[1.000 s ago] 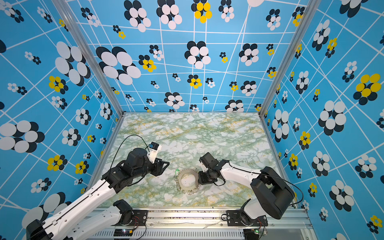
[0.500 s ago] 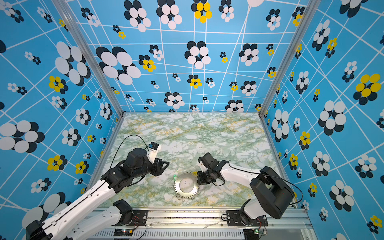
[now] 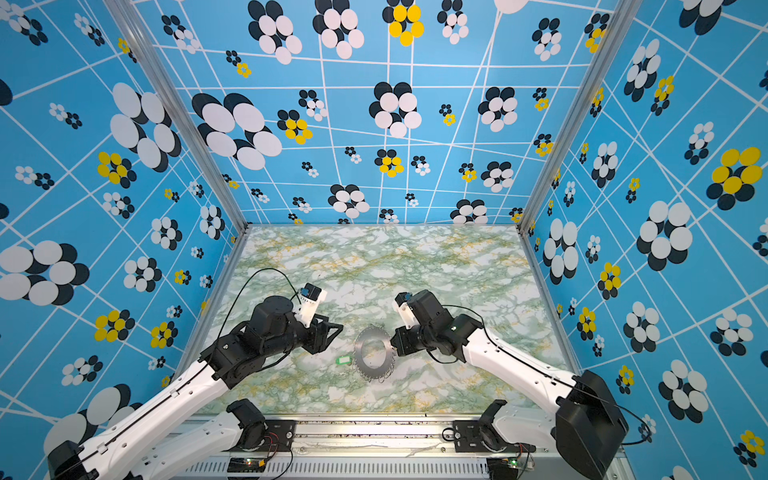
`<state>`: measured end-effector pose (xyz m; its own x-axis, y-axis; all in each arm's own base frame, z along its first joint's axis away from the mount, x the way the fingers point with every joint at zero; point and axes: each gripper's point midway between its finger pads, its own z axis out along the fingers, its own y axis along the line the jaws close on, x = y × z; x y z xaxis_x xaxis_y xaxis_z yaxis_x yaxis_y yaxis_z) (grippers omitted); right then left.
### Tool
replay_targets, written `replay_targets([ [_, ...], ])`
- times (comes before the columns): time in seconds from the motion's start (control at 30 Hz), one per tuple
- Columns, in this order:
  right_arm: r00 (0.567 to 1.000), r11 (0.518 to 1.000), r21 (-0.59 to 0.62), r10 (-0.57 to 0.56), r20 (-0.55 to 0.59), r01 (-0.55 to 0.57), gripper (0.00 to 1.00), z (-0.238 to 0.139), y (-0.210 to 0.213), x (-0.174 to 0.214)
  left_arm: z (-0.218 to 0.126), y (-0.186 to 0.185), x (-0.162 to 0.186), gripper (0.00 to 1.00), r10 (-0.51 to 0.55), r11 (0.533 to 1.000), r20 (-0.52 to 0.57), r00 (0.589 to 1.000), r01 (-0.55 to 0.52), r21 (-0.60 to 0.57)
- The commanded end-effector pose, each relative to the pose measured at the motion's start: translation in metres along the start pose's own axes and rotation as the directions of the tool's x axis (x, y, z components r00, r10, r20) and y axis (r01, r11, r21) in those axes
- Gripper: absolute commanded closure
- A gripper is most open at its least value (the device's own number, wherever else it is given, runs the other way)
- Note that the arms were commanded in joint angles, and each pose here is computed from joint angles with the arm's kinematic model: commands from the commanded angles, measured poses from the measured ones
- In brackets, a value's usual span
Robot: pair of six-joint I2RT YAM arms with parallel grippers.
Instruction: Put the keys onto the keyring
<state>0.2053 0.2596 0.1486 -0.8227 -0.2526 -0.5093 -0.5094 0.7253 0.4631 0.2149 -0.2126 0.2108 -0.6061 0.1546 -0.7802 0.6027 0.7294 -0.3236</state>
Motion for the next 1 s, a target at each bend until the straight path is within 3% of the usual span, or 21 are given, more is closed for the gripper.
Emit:
replay_targets([
  [0.0, 0.980, 0.983, -0.008, -0.182, 0.077, 0.183, 1.00, -0.025, 0.021, -0.019, -0.006, -0.036, -0.028, 0.40, 0.094, 0.983, 0.073, 0.993, -0.104, 0.148],
  [0.23, 0.855, 0.871, -0.002, -0.482, 0.192, 0.492, 1.00, -0.056, 0.045, -0.030, -0.006, -0.089, -0.050, 0.33, 0.283, 0.903, 0.108, 0.953, -0.302, 0.306],
  [0.43, 0.747, 0.763, -0.006, -0.631, 0.209, 0.646, 1.00, -0.076, 0.061, -0.032, -0.007, -0.106, -0.055, 0.26, 0.424, 0.825, 0.104, 0.900, -0.431, 0.365],
  [0.53, 0.702, 0.718, -0.006, -0.679, 0.216, 0.696, 1.00, -0.083, 0.067, -0.029, -0.007, -0.113, -0.051, 0.25, 0.476, 0.779, 0.102, 0.873, -0.473, 0.411],
  [0.7, 0.647, 0.661, -0.023, -0.725, 0.238, 0.750, 1.00, -0.098, 0.078, -0.026, -0.001, -0.113, -0.044, 0.25, 0.534, 0.743, 0.079, 0.842, -0.511, 0.433],
  [0.83, 0.619, 0.633, -0.026, -0.747, 0.242, 0.774, 1.00, -0.105, 0.083, -0.025, 0.001, -0.124, -0.046, 0.26, 0.526, 0.713, 0.095, 0.845, -0.499, 0.493],
  [0.97, 0.600, 0.617, -0.023, -0.755, 0.266, 0.787, 1.00, -0.110, 0.088, -0.027, 0.001, -0.137, -0.045, 0.34, 0.505, 0.687, 0.095, 0.858, -0.466, 0.558],
])
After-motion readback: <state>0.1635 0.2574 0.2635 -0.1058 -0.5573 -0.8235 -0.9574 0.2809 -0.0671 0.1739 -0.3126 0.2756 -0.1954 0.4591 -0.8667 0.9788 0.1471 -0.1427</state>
